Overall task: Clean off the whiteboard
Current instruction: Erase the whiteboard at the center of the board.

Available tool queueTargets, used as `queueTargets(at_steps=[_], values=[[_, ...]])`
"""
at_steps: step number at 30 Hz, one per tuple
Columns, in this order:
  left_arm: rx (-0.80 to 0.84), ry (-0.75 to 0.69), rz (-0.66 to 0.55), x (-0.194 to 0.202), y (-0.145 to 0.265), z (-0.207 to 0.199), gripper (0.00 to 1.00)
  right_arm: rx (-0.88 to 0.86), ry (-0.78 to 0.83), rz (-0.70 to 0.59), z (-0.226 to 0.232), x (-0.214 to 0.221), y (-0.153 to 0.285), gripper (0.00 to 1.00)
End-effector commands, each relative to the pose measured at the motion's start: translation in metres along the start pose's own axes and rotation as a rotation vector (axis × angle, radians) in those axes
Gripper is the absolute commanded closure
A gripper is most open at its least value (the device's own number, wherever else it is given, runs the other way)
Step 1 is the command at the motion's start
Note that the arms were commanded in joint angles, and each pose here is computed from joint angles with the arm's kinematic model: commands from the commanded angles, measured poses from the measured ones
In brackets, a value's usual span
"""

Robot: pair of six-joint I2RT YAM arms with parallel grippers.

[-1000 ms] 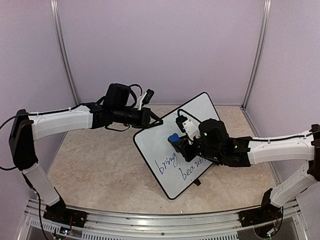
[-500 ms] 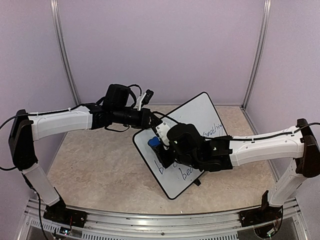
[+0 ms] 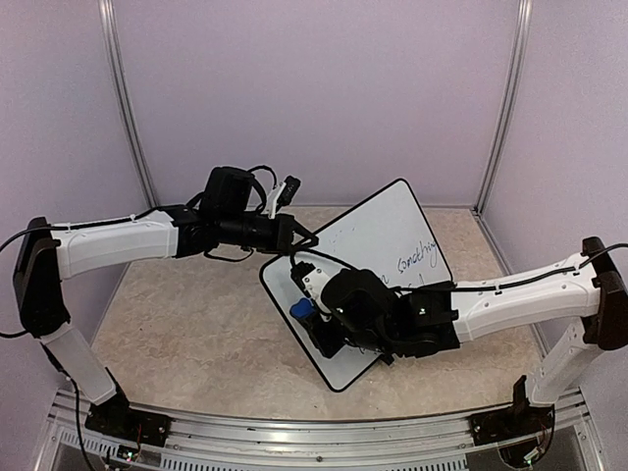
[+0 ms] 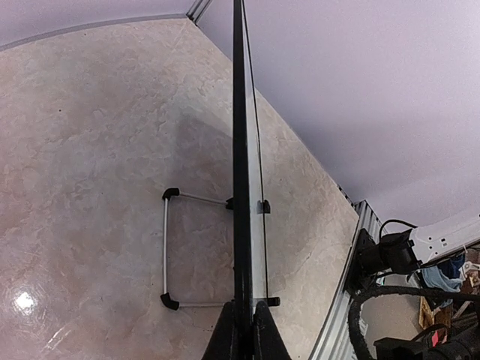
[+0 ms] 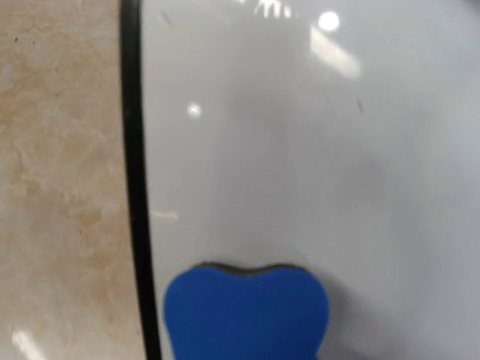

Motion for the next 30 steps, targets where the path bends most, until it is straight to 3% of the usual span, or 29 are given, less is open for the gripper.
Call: queueTargets(at_steps=[1,8,18,24,30], values=[[0.094,-0.069,-0.031,0.002,0.008,-0.037,1.0,0.014,0.019,0.178,-0.002,0.057,-0.005,0.73],[0.094,-0.072,-0.064,-0.001,0.011,-0.038,1.0,0.028,0.041,0.197,-0.004,0.065,-0.005,0.73],[0.096,-0.052,-0.048,0.001,0.004,-0.034,1.0,0.069,-0.011,0.07,-0.027,0.028,0.024,0.73],[0.068,-0.041,-0.079,-0.012,0.005,-0.033,1.0,0.121,0.012,0.099,-0.037,0.025,0.025,0.73],[-0.052,-0.032,-0.092,-0.02,0.006,-0.025,1.0,0.146,-0.044,0.082,-0.058,0.025,0.03,0.73]])
Point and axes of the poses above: each gripper's point midway between its finger pads, its own y axis back along the fingers, its own z axis along the line the jaws close on, x = y × z, the point moved 4 cm from there along y, back along the fingers, and after that the axes turned 13 degrees about y, right-handed, at the moved point
